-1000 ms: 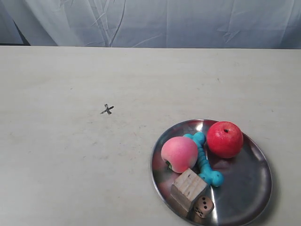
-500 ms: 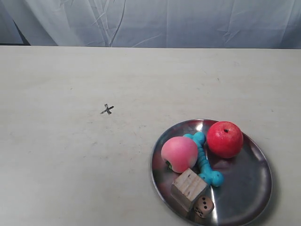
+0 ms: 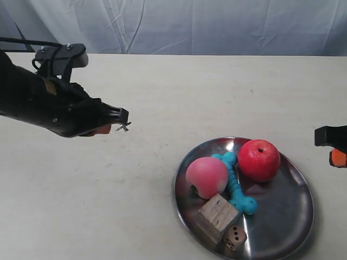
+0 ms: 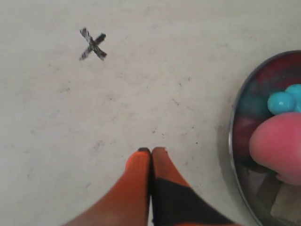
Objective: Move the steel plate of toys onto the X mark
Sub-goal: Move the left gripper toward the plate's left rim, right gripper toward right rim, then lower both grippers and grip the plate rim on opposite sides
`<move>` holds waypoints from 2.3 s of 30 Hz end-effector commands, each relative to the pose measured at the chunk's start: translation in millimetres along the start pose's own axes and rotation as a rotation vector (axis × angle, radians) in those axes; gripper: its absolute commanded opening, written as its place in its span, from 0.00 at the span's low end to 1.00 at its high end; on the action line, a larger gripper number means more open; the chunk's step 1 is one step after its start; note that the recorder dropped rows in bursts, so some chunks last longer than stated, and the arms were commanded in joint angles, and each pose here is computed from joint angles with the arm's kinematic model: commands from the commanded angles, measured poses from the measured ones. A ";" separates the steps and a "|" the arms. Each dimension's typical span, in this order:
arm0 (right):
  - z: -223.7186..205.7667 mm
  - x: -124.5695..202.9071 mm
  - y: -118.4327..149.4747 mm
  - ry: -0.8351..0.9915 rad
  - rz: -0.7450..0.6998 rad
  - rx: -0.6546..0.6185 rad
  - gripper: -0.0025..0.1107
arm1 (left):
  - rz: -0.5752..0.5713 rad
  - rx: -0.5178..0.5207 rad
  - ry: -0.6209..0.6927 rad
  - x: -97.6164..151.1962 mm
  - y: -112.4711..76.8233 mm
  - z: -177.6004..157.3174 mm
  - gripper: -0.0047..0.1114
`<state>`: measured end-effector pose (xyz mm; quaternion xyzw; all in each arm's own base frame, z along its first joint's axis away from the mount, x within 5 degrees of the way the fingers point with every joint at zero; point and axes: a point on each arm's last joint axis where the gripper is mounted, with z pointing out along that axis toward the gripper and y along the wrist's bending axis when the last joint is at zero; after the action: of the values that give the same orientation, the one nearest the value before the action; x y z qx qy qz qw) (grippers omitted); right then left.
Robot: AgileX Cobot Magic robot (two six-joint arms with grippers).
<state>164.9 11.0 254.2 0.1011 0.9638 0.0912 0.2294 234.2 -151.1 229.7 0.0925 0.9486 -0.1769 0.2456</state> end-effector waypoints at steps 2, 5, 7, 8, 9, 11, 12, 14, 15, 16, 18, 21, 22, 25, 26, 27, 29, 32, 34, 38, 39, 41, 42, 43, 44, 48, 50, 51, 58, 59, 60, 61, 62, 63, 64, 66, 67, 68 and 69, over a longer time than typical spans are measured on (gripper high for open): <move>15.6 -6.2 -1.2 0.050 -0.040 0.007 0.01 | 0.014 0.111 0.061 3.4 -12.0 13.4 0.04; 25.8 -7.4 0.5 0.097 -0.052 -0.014 0.01 | 0.030 0.192 0.101 6.8 -18.4 20.8 0.04; 32.5 -9.0 -0.1 0.115 -0.052 -0.010 0.01 | 0.043 0.223 0.134 8.4 -17.8 25.9 0.04; 35.2 -9.8 -0.6 0.120 -0.053 -0.006 0.01 | 0.035 0.232 0.151 9.0 -15.9 29.7 0.04; 38.9 -11.0 -2.7 0.129 -0.043 0.001 0.01 | 0.021 0.233 0.163 8.7 -12.5 33.4 0.04; 45.5 -13.6 -10.1 0.148 -0.007 0.018 0.01 | -0.035 0.226 0.173 6.7 -4.1 40.0 0.04; 49.3 -15.3 -16.0 0.158 0.017 0.030 0.01 | -0.067 0.225 0.175 5.4 -0.2 42.1 0.04; 55.5 -18.2 -27.2 0.172 0.059 0.035 0.01 | -0.159 0.229 0.178 2.3 8.8 47.7 0.04; 58.3 -19.7 -32.6 0.178 0.085 0.023 0.01 | -0.190 0.238 0.182 1.3 12.2 50.1 0.04; 61.1 -21.2 -37.5 0.182 0.101 0.002 0.01 | -0.221 0.254 0.189 0.5 16.2 53.0 0.04; 66.0 -22.5 -45.6 0.201 0.140 -0.059 0.01 | -0.258 0.310 0.223 0.8 22.6 59.0 0.04; 73.2 -22.5 -53.3 0.240 0.187 -0.159 0.01 | -0.338 0.467 0.286 2.6 26.5 70.1 0.04; 76.5 -21.6 -55.0 0.262 0.186 -0.184 0.01 | -0.360 0.513 0.297 3.1 26.5 74.0 0.04; 85.9 -18.5 -57.5 0.322 0.191 -0.208 0.01 | -0.432 0.652 0.339 7.2 24.0 89.0 0.04; 88.0 -17.9 -58.0 0.334 0.195 -0.210 0.01 | -0.443 0.676 0.363 9.8 24.0 93.8 0.04; 88.8 -17.9 -58.3 0.334 0.196 -0.208 0.01 | -0.445 0.690 0.389 13.3 24.5 98.0 0.04; 90.2 -19.9 -59.8 0.310 0.201 -0.193 0.01 | -0.431 0.688 0.422 19.1 26.8 104.4 0.04; 91.2 -22.4 -62.8 0.282 0.191 -0.163 0.01 | -0.426 0.635 0.427 23.1 32.0 112.4 0.04; 91.8 -22.6 -65.6 0.273 0.166 -0.135 0.02 | -0.431 0.613 0.424 24.4 34.3 116.1 0.04; 92.7 -24.5 -68.8 0.247 0.148 -0.103 0.11 | -0.450 0.597 0.419 25.9 36.2 121.8 0.11; 93.0 -25.4 -69.4 0.236 0.147 -0.097 0.17 | -0.450 0.599 0.410 25.3 36.3 122.2 0.14; 93.6 -27.3 -70.8 0.215 0.150 -0.083 0.33 | -0.458 0.588 0.396 24.7 37.5 124.4 0.22; 93.8 -27.9 -71.4 0.206 0.148 -0.077 0.40 | -0.470 0.586 0.389 24.2 37.8 125.3 0.26; 93.9 -28.4 -71.7 0.201 0.150 -0.073 0.48 | -0.485 0.587 0.381 23.4 37.9 126.1 0.31; 93.9 -28.3 -71.9 0.202 0.161 -0.070 0.55 | -0.501 0.589 0.378 23.2 38.2 127.4 0.35; 93.7 -26.4 -75.4 0.220 0.187 -0.027 0.58 | -0.479 0.589 0.379 23.8 36.6 131.9 0.41; 93.8 -26.4 -76.7 0.219 0.190 -0.012 0.56 | -0.462 0.583 0.386 25.5 31.3 134.5 0.41; 93.8 -26.4 -76.7 0.219 0.193 -0.012 0.56 | -0.453 0.578 0.391 27.5 27.3 136.0 0.41; 93.8 -26.4 -76.1 0.220 0.215 -0.016 0.56 | -0.346 0.547 0.423 35.3 -2.9 152.3 0.41; 93.8 -26.1 -75.3 0.225 0.215 -0.020 0.56 | -0.339 0.546 0.433 36.2 -5.0 154.7 0.41; 93.8 -26.2 -74.9 0.224 0.221 -0.024 0.56 | -0.347 0.541 0.444 37.6 -4.7 157.4 0.41; 93.8 -26.4 -74.6 0.223 0.226 -0.027 0.56 | -0.356 0.538 0.450 37.8 -5.2 159.2 0.41; 93.8 -26.4 -74.5 0.222 0.227 -0.028 0.56 | -0.362 0.533 0.455 38.9 -4.3 161.7 0.41; 93.8 -26.3 -74.0 0.224 0.233 -0.033 0.56 | -0.370 0.527 0.452 39.1 -4.3 163.8 0.41; 93.8 -26.4 -74.0 0.224 0.233 -0.033 0.56 | -0.373 0.523 0.450 39.7 -5.1 165.4 0.41; 93.8 -26.5 -73.8 0.223 0.237 -0.035 0.56 | -0.371 0.514 0.458 43.1 -7.2 168.3 0.41; 93.7 -26.3 -73.7 0.225 0.237 -0.036 0.56 | -0.360 0.512 0.464 45.3 -8.2 169.8 0.41; 93.7 -26.1 -73.5 0.227 0.237 -0.037 0.56 | -0.343 0.500 0.462 46.5 -8.7 170.6 0.40; 93.7 -26.1 -73.5 0.227 0.237 -0.037 0.56 | -0.333 0.489 0.461 47.5 -9.4 171.3 0.38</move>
<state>219.1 -52.8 166.0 0.1955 0.9640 0.1445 0.1078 270.3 -219.1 86.3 0.0252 0.8944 -0.4454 -0.0336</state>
